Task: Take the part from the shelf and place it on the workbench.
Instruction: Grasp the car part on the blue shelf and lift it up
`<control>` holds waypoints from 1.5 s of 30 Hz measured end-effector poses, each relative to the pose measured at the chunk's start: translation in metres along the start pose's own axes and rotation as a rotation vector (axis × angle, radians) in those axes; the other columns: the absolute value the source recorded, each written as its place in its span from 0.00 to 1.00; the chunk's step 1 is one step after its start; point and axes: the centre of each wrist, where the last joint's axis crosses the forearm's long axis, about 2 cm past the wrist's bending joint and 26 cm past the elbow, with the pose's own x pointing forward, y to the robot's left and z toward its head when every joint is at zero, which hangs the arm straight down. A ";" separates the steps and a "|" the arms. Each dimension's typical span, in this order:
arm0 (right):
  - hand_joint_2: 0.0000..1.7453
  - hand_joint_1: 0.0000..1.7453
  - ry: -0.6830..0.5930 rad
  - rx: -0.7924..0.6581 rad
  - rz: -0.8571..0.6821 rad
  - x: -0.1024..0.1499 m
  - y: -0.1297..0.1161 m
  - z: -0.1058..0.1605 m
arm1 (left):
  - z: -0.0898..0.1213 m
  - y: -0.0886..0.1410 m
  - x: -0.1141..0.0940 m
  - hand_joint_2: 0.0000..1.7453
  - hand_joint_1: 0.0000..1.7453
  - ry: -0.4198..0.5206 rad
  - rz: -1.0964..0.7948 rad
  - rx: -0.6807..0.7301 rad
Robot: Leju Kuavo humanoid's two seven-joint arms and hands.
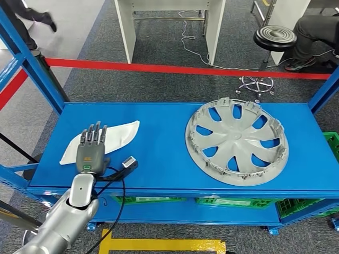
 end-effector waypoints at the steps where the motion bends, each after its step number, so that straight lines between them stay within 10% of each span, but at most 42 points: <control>1: 0.00 0.00 -0.001 0.000 0.001 0.000 0.000 0.000 | -0.001 0.000 -0.002 1.00 0.00 0.008 -0.008 -0.006; 2: 0.00 0.00 -0.001 0.000 0.002 0.000 0.000 0.000 | -0.002 0.000 -0.003 1.00 0.00 0.014 -0.015 -0.011; 6: 0.00 0.00 -0.002 0.000 0.007 0.000 0.000 0.000 | -0.005 -0.002 -0.009 1.00 0.99 0.034 -0.036 -0.035; 24: 0.00 0.00 -0.016 -0.014 0.026 0.000 0.000 0.000 | -0.004 -0.011 -0.020 1.00 1.00 -0.018 -0.046 -0.131; 35: 0.00 0.00 -0.041 0.003 0.040 0.000 0.000 0.000 | 0.014 -0.017 -0.026 1.00 1.00 -0.141 -0.021 0.069; 45: 0.00 0.00 -0.047 0.003 0.050 0.002 -0.001 0.000 | 0.016 0.043 -0.029 1.00 1.00 -0.206 0.043 0.385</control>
